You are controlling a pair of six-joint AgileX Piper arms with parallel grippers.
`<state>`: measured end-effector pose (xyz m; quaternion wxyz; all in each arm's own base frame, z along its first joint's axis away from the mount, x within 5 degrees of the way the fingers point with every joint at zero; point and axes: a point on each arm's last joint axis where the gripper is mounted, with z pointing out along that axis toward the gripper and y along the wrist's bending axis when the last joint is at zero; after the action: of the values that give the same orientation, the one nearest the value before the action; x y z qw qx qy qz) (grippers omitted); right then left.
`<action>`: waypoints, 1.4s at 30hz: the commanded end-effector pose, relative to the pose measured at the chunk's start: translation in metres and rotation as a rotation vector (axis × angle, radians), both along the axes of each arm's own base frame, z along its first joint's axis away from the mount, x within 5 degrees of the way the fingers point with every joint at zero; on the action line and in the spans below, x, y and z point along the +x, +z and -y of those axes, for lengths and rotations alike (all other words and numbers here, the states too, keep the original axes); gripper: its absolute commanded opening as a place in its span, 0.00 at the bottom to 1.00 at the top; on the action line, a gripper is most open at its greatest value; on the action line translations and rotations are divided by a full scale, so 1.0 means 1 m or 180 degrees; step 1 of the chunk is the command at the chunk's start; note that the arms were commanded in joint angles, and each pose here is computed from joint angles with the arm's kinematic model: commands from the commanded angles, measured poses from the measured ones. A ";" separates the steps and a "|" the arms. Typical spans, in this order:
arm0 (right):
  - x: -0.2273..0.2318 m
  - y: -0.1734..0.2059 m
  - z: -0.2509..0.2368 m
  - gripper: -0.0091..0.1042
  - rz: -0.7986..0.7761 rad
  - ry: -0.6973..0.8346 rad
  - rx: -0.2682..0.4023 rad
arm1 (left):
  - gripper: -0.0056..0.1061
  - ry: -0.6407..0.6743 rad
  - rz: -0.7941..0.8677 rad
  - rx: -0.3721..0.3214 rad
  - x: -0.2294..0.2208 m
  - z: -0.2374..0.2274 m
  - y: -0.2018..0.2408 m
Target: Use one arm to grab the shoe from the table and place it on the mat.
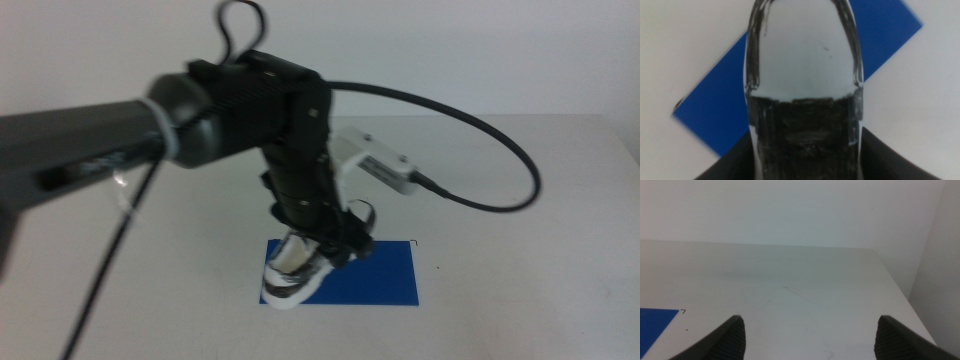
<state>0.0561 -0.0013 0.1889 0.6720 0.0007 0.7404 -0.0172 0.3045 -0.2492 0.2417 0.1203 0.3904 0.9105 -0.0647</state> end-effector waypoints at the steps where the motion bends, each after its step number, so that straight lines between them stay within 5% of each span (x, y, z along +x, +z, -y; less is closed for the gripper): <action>1: -0.002 0.012 0.000 0.67 0.0347 0.0001 -0.0077 | 0.03 -0.0015 0.0247 -0.0238 0.000 0.013 0.027; 24: -0.002 0.012 0.000 0.67 0.0347 0.0001 -0.0077 | 0.03 0.0177 0.0138 -0.0427 0.027 0.046 0.030; 30: -0.002 0.012 0.000 0.67 0.0347 0.0001 -0.0077 | 0.03 0.1111 -0.0037 -0.0717 0.030 0.048 0.032; 38: -0.002 0.012 0.000 0.67 0.0347 0.0001 -0.0077 | 0.03 0.3339 -0.0694 -0.1152 0.030 0.047 0.031; 42: -0.002 0.012 0.000 0.67 0.0347 0.0001 -0.0077 | 0.03 0.4014 -0.0822 -0.1263 0.031 0.045 0.031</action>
<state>0.0561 -0.0013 0.1889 0.6720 0.0007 0.7404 -0.0172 0.3383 -0.2956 0.2341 0.0643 -0.2098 0.9650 -0.1440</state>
